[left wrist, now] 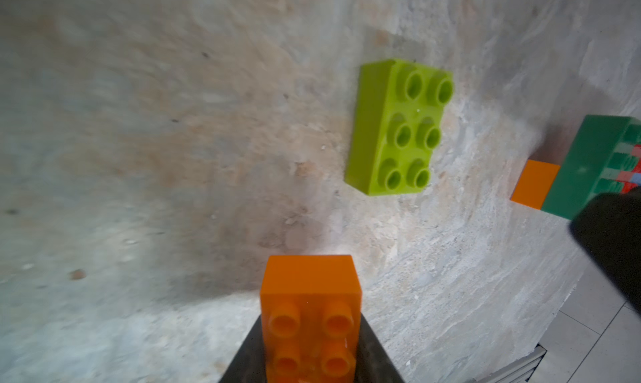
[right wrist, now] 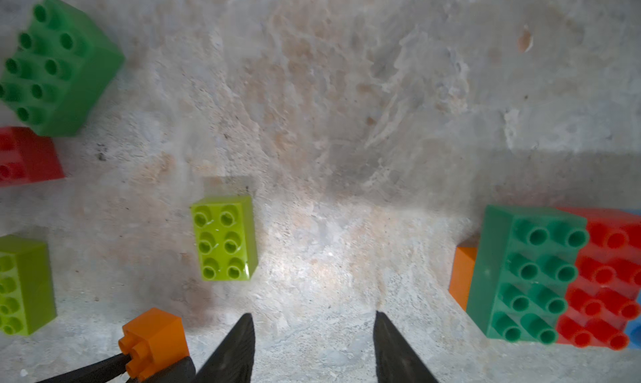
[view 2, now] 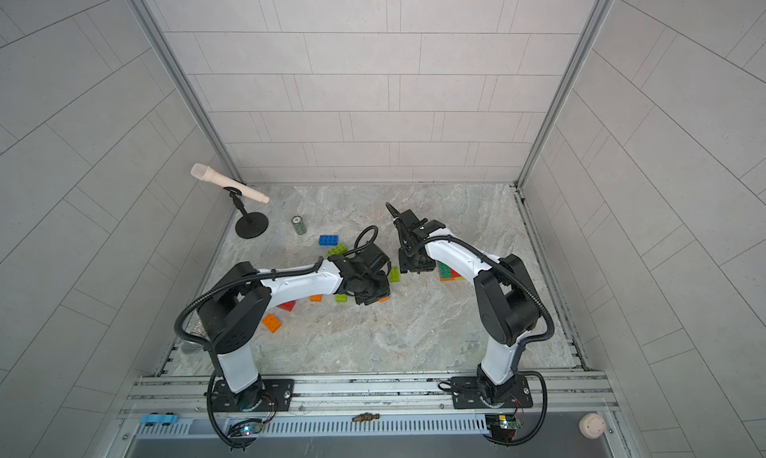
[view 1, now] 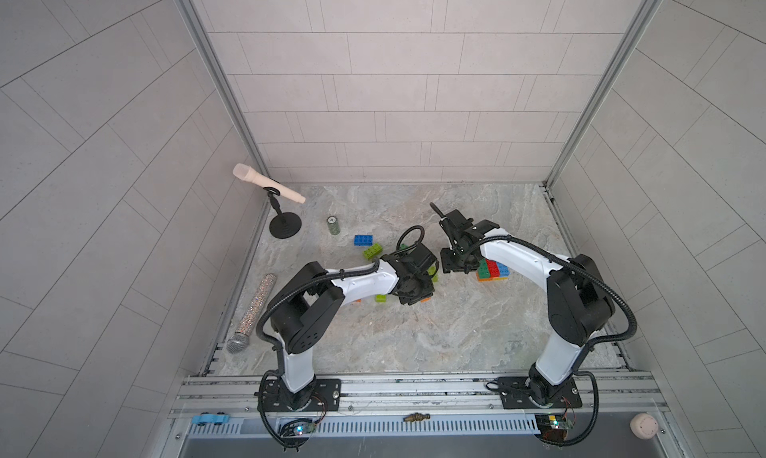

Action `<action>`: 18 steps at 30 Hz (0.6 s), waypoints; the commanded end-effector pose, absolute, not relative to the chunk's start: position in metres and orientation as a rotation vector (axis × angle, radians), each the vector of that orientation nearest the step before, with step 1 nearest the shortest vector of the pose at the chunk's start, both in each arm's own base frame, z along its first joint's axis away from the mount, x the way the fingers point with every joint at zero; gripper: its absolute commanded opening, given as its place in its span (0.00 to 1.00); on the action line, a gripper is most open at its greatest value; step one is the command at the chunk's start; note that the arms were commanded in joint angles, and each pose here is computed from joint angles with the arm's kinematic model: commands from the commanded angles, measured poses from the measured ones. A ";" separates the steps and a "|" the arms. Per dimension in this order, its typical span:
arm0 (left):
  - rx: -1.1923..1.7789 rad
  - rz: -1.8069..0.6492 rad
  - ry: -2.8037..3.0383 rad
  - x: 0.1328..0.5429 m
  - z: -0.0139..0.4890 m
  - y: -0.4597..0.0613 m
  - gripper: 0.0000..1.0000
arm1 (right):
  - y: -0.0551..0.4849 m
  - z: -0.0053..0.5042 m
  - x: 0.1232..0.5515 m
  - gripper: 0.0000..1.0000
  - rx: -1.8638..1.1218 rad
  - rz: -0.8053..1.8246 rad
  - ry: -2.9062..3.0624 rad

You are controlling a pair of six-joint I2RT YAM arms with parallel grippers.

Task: Assemble a rectangle with lego
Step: Place the lego brick at the center of the board.

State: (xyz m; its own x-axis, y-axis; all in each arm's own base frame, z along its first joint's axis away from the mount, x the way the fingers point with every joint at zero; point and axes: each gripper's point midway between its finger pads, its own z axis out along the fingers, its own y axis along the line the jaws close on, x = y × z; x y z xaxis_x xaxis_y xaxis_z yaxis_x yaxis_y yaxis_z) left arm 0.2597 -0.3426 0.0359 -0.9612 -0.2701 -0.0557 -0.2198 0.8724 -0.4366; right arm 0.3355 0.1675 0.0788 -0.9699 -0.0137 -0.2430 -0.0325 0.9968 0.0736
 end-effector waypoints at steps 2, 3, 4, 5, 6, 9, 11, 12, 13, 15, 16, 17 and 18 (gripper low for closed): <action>-0.406 -0.671 2.972 0.258 0.029 -0.359 0.41 | 0.161 0.090 0.332 0.56 -0.020 0.120 2.859; -0.404 -0.669 2.981 0.257 0.027 -0.360 0.45 | 0.161 0.088 0.329 0.56 -0.022 0.130 2.861; -0.404 -0.670 2.981 0.258 0.027 -0.361 0.48 | 0.161 0.086 0.327 0.56 -0.024 0.134 2.865; -0.403 -0.674 2.979 0.259 0.028 -0.362 0.52 | 0.161 0.085 0.325 0.56 -0.022 0.137 2.869; -0.399 -0.677 2.975 0.260 0.029 -0.363 0.55 | 0.161 0.083 0.323 0.57 -0.029 0.140 2.872; -0.365 -0.682 2.946 0.262 0.040 -0.362 0.62 | 0.164 0.079 0.320 0.57 -0.038 0.160 2.883; -0.312 -0.684 2.900 0.266 0.059 -0.358 0.63 | 0.169 0.076 0.320 0.57 -0.049 0.180 2.892; -0.276 -0.665 2.871 0.267 0.071 -0.351 0.64 | 0.174 0.076 0.320 0.58 -0.062 0.192 2.898; -0.247 -0.642 2.838 0.269 0.082 -0.343 0.64 | 0.178 0.075 0.321 0.58 -0.076 0.198 2.904; -0.207 -0.581 2.777 0.270 0.103 -0.316 0.65 | 0.191 0.076 0.324 0.59 -0.127 0.214 2.907; -0.209 -0.551 2.750 0.271 0.110 -0.302 0.65 | 0.198 0.075 0.324 0.60 -0.152 0.215 2.909; -0.224 -0.520 2.730 0.270 0.113 -0.284 0.65 | 0.204 0.074 0.327 0.61 -0.175 0.212 2.912; -0.244 -0.501 2.704 0.270 0.117 -0.267 0.65 | 0.210 0.073 0.329 0.61 -0.195 0.213 2.916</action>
State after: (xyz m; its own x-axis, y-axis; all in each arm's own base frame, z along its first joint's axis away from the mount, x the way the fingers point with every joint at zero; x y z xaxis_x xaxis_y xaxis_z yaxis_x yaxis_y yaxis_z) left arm 0.2659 -0.3223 0.1014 -0.9507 -0.2238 -0.2146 -0.1015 0.8787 -0.4664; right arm 0.3262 0.1920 0.0752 -0.9709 -0.0661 -0.2300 -0.0974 0.9870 0.1276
